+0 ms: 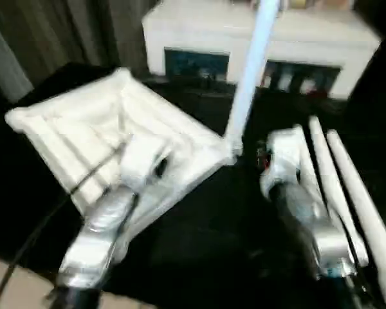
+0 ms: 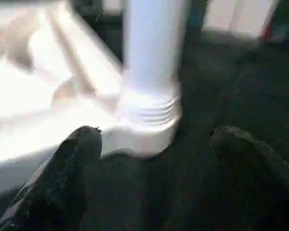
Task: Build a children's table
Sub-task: Rotate leg to tighten, then rotate table base
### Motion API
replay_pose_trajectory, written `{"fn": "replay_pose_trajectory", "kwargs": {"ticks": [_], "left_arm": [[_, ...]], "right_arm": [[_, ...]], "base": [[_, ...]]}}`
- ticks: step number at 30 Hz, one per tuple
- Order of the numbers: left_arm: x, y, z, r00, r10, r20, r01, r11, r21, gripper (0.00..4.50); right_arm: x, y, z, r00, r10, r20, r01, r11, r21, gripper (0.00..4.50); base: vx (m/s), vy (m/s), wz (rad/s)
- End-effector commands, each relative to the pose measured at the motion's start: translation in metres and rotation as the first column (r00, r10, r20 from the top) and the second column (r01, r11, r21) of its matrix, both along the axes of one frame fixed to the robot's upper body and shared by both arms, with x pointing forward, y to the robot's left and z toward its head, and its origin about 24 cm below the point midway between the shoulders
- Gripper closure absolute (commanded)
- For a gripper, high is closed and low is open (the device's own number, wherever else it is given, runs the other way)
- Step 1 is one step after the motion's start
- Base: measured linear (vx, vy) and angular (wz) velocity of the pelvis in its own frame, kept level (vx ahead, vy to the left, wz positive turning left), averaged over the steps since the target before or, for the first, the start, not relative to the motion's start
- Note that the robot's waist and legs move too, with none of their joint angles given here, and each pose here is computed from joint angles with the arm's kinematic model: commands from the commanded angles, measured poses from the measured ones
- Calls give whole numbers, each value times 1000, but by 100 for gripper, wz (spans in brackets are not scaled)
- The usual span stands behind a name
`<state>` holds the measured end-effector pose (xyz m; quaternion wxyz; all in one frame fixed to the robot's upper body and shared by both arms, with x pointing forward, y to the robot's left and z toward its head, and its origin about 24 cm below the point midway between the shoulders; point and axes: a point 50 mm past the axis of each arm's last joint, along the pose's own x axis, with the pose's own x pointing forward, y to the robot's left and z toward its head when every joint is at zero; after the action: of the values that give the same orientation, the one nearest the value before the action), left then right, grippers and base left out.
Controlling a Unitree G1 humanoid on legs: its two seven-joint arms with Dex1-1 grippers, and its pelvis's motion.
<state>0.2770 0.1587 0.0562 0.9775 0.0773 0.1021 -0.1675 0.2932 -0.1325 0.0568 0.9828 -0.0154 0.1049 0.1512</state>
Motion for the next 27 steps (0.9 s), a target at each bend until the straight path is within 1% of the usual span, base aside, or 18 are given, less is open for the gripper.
{"fn": "replay_pose_trajectory", "kwargs": {"ticks": [1, 2, 4, 5, 8, 10, 11, 12, 13, 14, 15, 17, 19, 21, 23, 24, 26, 27], "left_arm": [[5, -10, 18, 997, -34, 70, 35, 999, -16, 343], [5, -10, 18, 997, -39, 69, 41, 999, -20, 324], [1, -10, 18, 996, -66, 54, 69, 996, -54, 324], [-1, -9, 20, 996, -65, 54, 69, 995, -70, 304], [-8, -4, 24, 997, -23, 71, 28, 997, -76, 281], [-15, 21, 26, 993, 96, 74, -94, 995, -32, 261], [-17, 26, 25, 990, 119, 70, -118, 993, -21, 251], [-19, 37, 23, 986, 157, 56, -159, 987, 36, 243], [-21, 60, 19, 963, 265, 47, -269, 951, 154, 236], [-22, 65, 19, 955, 293, 49, -297, 938, 177, 229], [-24, 82, 20, 923, 380, 59, -383, 898, 215, 221], [-26, 102, 22, 881, 465, 86, -470, 839, 273, 204], [-29, 114, 25, 858, 504, 101, -508, 804, 309, 204], [-31, 119, 26, 847, 524, 93, -523, 788, 324, 204], [-36, 119, 21, 856, 516, 31, -491, 794, 359, 204], [-38, 115, 17, 867, 498, -7, -463, 811, 357, 204], [-40, 102, 8, 897, 432, -93, -382, 864, 327, 204], [-42, 89, 2, 918, 365, -159, -306, 902, 304, 204]], "right_arm": [[2, 11, 10, 998, 49, 39, -49, 999, 3, 52], [2, 11, 10, 998, 52, 40, -53, 999, 8, 35], [-1, 13, 14, 994, 90, 60, -94, 994, 62, 35], [-3, 13, 15, 994, 97, 59, -101, 992, 72, 15], [-6, 14, 15, 990, 129, 62, -134, 988, 80, 0], [-7, 14, 14, 984, 166, 59, -170, 983, 66, 0], [-8, 14, 14, 983, 173, 57, -177, 982, 65, 0], [-7, 14, 14, 983, 173, 54, -176, 983, 55, 0], [-6, 12, 12, 986, 159, 43, -160, 987, 20, 0], [-6, 12, 11, 987, 156, 40, -157, 988, 11, 0], [-4, 11, 10, 989, 146, 32, -146, 989, -8, 0], [-3, 10, 10, 989, 143, 32, -143, 990, -13, 0], [-2, 10, 10, 989, 141, 30, -141, 990, -15, 0], [-1, 9, 9, 989, 143, 27, -143, 990, -23, 0], [0, 8, 8, 989, 149, 19, -149, 988, -35, 0], [0, 7, 7, 989, 144, 14, -143, 989, -48, 0], [2, 4, 6, 993, 120, 4, -120, 991, -59, 0], [3, 1, 5, 995, 99, -1, -98, 993, -64, 0]], "base": [[0, 0, 0], [0, 0, 0], [0, 0, 0], [0, 0, 0], [0, 0, 0], [0, 0, 0], [0, 0, 0], [0, 0, 0], [0, 0, 0], [0, 0, 0], [0, 0, 0], [0, 0, 0], [0, 0, 0], [0, 0, 0], [0, 0, 0], [0, 0, 0], [0, 0, 0], [0, 0, 0]]}}
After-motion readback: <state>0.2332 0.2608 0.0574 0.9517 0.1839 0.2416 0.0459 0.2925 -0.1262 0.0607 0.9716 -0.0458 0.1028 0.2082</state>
